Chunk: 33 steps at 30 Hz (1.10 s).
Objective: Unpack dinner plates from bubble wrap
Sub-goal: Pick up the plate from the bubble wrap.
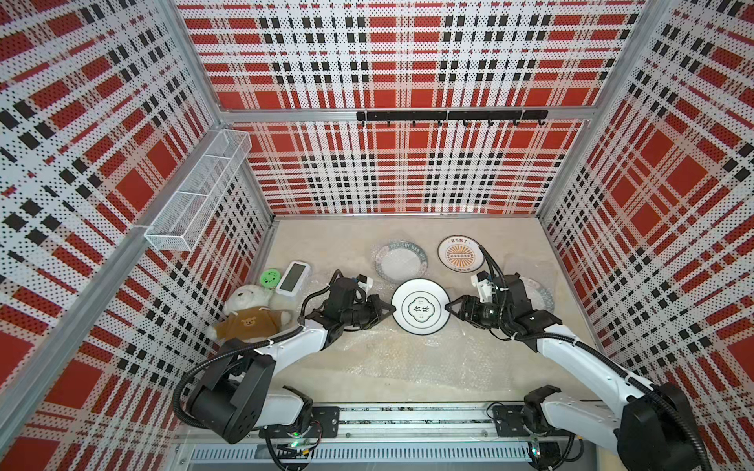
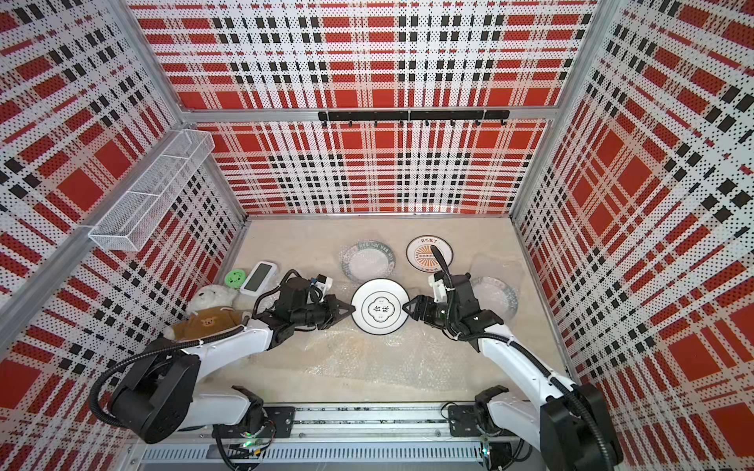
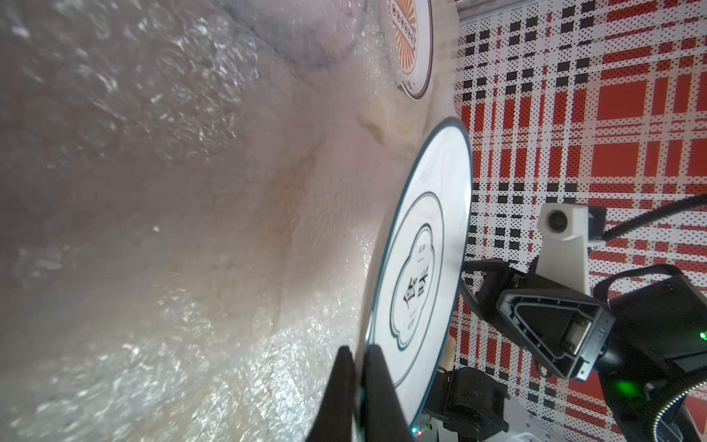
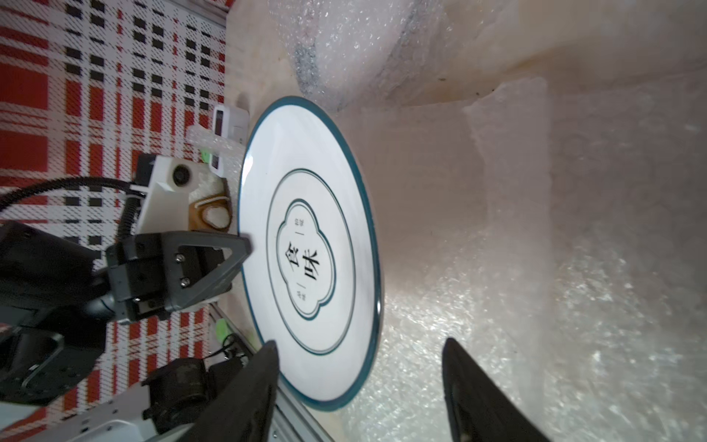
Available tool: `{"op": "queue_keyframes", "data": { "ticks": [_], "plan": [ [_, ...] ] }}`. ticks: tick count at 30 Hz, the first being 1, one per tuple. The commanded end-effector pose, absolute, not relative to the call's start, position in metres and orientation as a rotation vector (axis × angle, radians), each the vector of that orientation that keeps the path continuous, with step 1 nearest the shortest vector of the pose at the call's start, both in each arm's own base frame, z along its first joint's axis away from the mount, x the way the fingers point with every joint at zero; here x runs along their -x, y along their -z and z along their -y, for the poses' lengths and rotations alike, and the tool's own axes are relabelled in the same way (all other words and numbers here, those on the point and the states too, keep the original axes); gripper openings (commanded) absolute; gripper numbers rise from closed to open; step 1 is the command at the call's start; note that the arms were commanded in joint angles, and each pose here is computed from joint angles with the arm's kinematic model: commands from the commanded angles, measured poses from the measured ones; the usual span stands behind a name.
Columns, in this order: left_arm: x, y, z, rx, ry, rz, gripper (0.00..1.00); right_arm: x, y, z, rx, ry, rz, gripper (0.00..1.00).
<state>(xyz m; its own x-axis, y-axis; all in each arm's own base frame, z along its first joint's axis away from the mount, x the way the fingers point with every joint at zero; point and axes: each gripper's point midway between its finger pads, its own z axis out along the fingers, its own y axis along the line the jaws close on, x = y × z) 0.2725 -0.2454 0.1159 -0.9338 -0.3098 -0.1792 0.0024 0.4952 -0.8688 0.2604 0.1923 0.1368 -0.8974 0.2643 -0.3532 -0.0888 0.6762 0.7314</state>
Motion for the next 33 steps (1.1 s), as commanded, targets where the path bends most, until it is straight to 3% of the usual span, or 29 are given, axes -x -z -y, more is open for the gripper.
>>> {"op": "queue_keyframes", "data": {
  "ticks": [1, 15, 28, 33],
  "plan": [
    [-0.276, -0.146, 0.254, 0.221, 1.506, -2.363, 0.00, -0.271, -0.163, -0.201, -0.100, -1.175, -2.366, 0.59],
    [-0.276, -0.162, 0.257, 0.213, 1.560, -2.310, 0.00, -0.280, -0.161, -0.213, -0.105, -1.256, -2.358, 0.23],
    [-0.279, -0.149, 0.264, 0.163, 1.510, -2.337, 0.00, -0.283, -0.152, -0.214, -0.175, -1.272, -2.373, 0.01],
    [-0.279, -0.151, 0.263, 0.146, 1.505, -2.325, 0.22, -0.284, -0.154, -0.212, -0.183, -1.264, -2.371, 0.00]
  ]
}}
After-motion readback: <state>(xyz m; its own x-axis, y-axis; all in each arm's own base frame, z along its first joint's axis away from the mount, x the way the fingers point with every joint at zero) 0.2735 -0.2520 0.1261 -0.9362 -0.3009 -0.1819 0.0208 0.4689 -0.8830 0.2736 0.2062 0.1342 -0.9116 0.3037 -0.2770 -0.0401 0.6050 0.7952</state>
